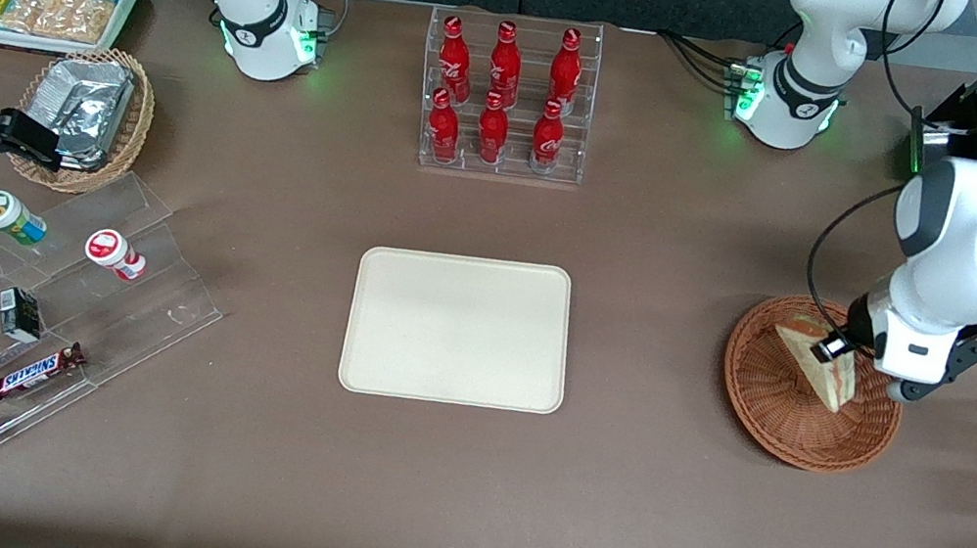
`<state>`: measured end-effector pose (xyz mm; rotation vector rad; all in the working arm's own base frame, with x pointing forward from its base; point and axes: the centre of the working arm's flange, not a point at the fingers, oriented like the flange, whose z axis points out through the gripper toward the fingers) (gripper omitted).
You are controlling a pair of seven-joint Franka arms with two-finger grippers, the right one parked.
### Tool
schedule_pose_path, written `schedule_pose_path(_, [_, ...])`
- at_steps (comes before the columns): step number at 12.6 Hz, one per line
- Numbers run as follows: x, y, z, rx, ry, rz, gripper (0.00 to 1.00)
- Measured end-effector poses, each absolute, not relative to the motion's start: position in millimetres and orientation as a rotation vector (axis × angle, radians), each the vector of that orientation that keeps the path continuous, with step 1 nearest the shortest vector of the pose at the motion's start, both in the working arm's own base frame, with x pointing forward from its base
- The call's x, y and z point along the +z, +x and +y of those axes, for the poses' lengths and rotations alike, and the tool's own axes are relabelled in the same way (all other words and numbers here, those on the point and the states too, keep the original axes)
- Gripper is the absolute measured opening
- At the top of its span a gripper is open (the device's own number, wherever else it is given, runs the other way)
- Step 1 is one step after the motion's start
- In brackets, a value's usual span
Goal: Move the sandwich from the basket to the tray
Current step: 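Carry the sandwich with the left gripper over the cream tray and lower it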
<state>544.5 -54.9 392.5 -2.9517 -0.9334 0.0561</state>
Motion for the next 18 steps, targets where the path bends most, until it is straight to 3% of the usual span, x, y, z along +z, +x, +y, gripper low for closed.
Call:
schedule_pose_path(3, [446,548,-137,0.101,-3.005,-0.686,0.41])
schedule_pose_path(6, [439,544,-231,0.109,-3.061,-0.464,0.41])
schedule_pose_path(12, [380,514,-396,0.027,-3.110,-0.136,0.41])
schedule_pose_path(18, [292,483,-471,-0.013,-3.176,-0.030,0.41])
